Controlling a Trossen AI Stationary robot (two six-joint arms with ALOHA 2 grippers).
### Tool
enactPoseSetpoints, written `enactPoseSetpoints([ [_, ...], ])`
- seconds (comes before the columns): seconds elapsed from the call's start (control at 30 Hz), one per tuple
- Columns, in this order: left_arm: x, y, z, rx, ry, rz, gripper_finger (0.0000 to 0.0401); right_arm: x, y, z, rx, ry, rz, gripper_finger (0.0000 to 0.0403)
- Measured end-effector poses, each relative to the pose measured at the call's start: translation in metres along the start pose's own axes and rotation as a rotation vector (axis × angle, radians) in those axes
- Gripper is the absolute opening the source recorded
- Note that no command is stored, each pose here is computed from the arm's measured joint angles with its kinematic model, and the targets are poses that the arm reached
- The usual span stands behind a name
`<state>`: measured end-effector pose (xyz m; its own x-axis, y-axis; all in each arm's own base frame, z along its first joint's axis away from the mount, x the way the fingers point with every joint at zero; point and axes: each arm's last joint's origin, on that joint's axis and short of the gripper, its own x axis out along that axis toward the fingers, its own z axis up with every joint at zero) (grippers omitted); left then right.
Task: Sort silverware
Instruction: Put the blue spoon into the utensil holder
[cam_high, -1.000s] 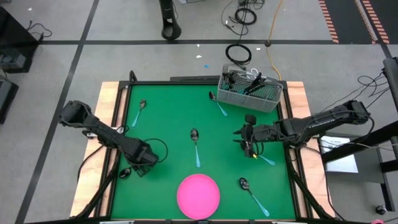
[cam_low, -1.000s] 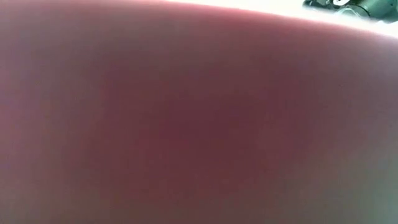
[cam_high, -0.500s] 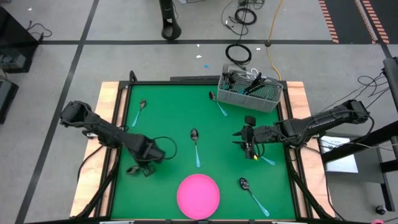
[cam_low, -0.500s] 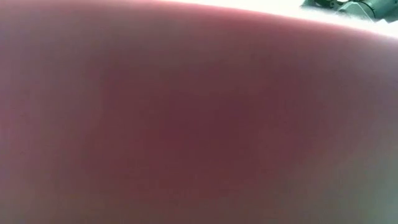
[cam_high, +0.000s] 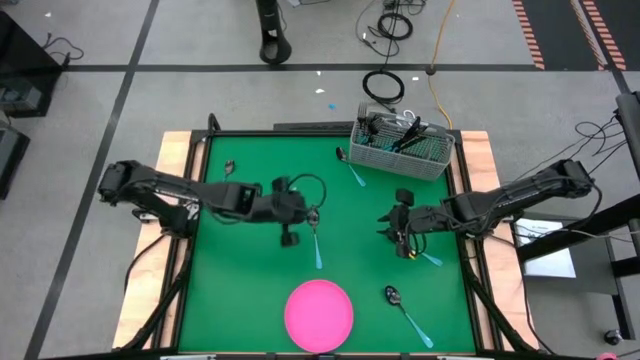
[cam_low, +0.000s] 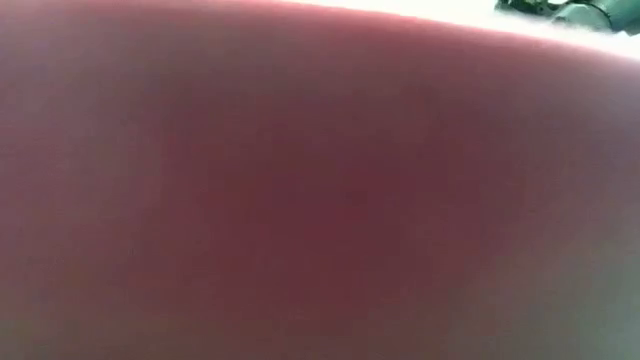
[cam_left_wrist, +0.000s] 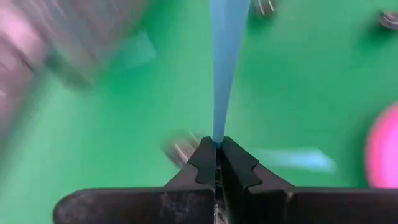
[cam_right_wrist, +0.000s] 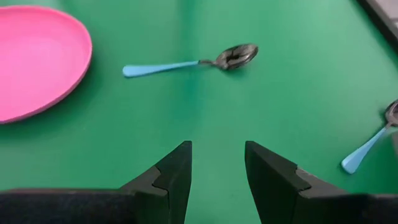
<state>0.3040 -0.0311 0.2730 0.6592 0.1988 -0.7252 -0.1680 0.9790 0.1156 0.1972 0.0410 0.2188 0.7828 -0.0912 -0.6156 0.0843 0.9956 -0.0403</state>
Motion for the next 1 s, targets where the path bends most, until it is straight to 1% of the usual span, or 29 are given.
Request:
enactPoseSetpoints([
  [0.07,0.002,0.008,0.014,0.163,-0.105,0.105,0.0003,-0.003,0.001,-0.002,0.012,0.012,0.007,0.0137],
  [0.17,0.009,0.020,0.034,0.401,-0.190,0.300,0.0002,-0.010,0.003,-0.004,0.038,0.021,0.021,0.0137],
  [0.3,0.026,0.035,0.062,0.712,-0.224,0.527,0.0002,-0.023,0.005,-0.006,0.099,0.009,0.049,0.0137],
  [0.33,0.031,0.038,0.069,0.794,-0.221,0.572,0.0002,-0.026,0.005,-0.006,0.115,0.005,0.056,0.0137],
  [0.43,0.057,0.051,0.086,1.046,-0.152,0.701,0.0002,-0.034,0.005,-0.006,0.160,-0.019,0.075,0.0137],
  [0.57,0.103,0.074,0.098,1.339,0.048,0.877,0.0002,-0.040,0.004,-0.004,0.226,-0.049,0.087,0.0137],
  [0.63,0.124,0.087,0.101,1.452,0.156,0.957,0.0002,-0.042,0.003,-0.003,0.261,-0.061,0.092,0.0137],
  [0.77,0.158,0.111,0.106,1.611,0.239,1.104,0.0002,-0.044,0.003,-0.003,0.308,-0.067,0.097,0.0137],
  [0.83,0.171,0.120,0.109,1.714,0.208,1.174,0.0002,-0.045,0.002,-0.003,0.319,-0.065,0.101,0.0137],
  [0.9,0.183,0.128,0.113,1.780,0.141,1.239,0.0001,-0.046,0.002,-0.003,0.334,-0.072,0.104,0.0137],
  [1.0,0.196,0.137,0.119,1.874,0.051,1.279,0.0001,-0.049,0.001,-0.002,0.340,-0.088,0.110,0.0137],
])
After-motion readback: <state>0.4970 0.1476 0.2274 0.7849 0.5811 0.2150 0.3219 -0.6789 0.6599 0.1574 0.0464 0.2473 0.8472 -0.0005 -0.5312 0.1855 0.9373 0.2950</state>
